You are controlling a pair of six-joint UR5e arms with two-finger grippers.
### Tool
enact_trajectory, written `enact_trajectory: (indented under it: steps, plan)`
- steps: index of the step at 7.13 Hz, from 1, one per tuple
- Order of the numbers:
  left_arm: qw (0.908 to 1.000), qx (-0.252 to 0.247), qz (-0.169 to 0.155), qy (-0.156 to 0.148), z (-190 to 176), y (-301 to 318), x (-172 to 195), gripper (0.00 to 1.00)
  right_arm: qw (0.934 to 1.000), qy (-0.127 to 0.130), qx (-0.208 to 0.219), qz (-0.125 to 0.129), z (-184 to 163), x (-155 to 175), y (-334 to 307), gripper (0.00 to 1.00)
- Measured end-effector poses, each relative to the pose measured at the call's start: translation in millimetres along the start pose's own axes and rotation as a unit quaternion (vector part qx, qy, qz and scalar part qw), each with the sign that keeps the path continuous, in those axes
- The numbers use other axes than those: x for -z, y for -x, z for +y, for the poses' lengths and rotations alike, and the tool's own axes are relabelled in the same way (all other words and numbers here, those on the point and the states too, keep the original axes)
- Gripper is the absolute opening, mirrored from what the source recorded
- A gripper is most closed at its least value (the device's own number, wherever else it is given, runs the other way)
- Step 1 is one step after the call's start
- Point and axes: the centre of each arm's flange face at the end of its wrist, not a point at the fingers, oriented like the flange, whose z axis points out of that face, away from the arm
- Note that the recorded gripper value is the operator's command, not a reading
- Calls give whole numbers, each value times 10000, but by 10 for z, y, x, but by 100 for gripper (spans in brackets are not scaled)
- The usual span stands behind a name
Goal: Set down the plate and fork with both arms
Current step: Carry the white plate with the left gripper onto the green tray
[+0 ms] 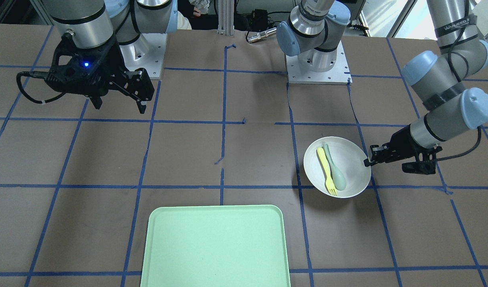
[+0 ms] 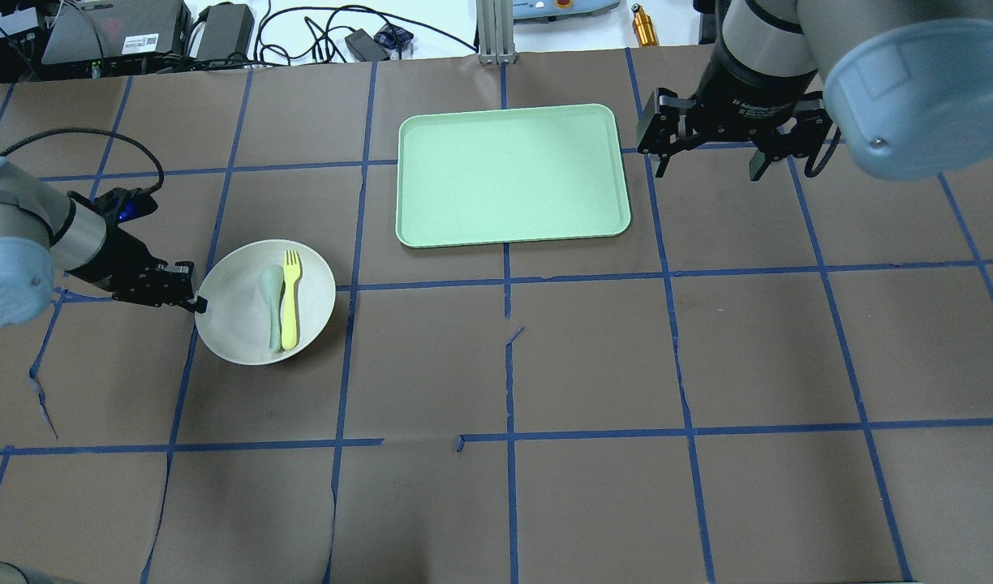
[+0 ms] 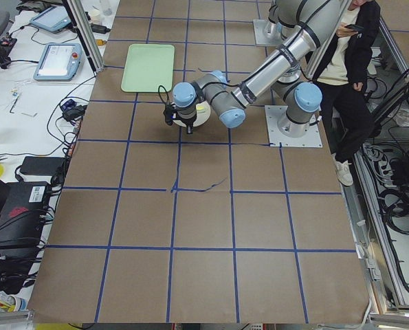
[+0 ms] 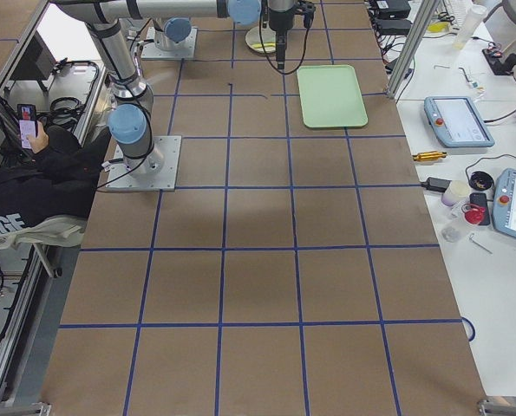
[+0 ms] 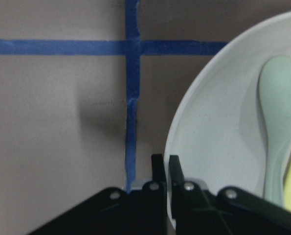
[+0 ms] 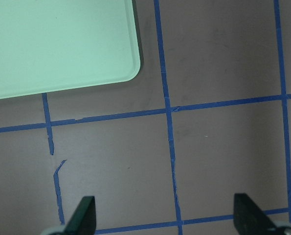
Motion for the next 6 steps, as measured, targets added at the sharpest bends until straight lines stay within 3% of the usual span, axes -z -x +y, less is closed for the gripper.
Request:
enact_trajectory:
  steps: [1,2,4,6]
  plan:
    - [9994,-26,321,-84,-255,-329,2,0,10000,4,0,1,0,-4,0,100]
    - [9990,-125,398,-144,-561,-842,-120,0,10000,14,0,2,-2,-15,1,100]
    - [9990,-166,353,-196,-1286,-2009,-595,0,10000,33,1,4,-3,-33,3,100]
    - [9992,-85,265,-303,-1773,-2722,-1119,0,10000,38,11,-1,1,-38,14,100]
